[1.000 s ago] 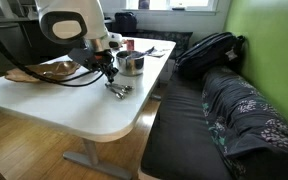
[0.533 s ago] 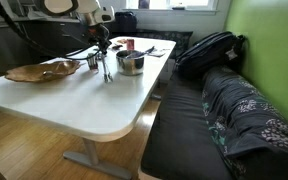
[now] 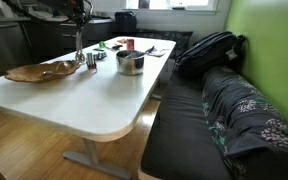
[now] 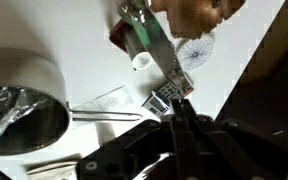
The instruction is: Put the bunch of spoons on the tray
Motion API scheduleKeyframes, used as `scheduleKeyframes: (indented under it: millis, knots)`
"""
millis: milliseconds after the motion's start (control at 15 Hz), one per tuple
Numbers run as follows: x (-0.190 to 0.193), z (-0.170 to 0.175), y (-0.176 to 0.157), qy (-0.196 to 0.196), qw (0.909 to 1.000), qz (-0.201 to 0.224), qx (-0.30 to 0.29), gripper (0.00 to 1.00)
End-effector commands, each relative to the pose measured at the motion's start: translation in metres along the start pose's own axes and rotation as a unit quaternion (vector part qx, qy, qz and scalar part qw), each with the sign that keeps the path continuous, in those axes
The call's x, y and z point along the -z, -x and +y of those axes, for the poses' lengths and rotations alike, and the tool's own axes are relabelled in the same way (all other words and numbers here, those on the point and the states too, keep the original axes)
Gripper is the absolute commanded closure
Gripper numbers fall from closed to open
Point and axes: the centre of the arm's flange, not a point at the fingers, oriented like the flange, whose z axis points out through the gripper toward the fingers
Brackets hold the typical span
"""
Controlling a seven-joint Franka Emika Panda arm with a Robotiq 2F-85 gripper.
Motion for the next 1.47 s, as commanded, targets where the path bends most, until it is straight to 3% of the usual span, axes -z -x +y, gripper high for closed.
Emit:
scheduleKeyframes:
  millis: [0,267,467,600,933,1400]
  knots:
    - [0.046,-0.038,0.004,-0.017,0.9983,-0.011,0.054,0.99]
    - [0.026,-0.082,0.0,-0.086,0.9905,-0.051,0.094,0.99]
    - [0.014,-0.103,0.01,-0.104,0.9849,-0.093,0.103,0.99]
    - [0.006,-0.104,0.02,-0.104,0.9831,-0.113,0.099,0.99]
    - [-0.027,-0.113,0.058,-0.167,0.9678,-0.171,0.079,0.99]
    - [-0.049,-0.094,0.088,-0.17,0.9628,-0.206,0.041,0.99]
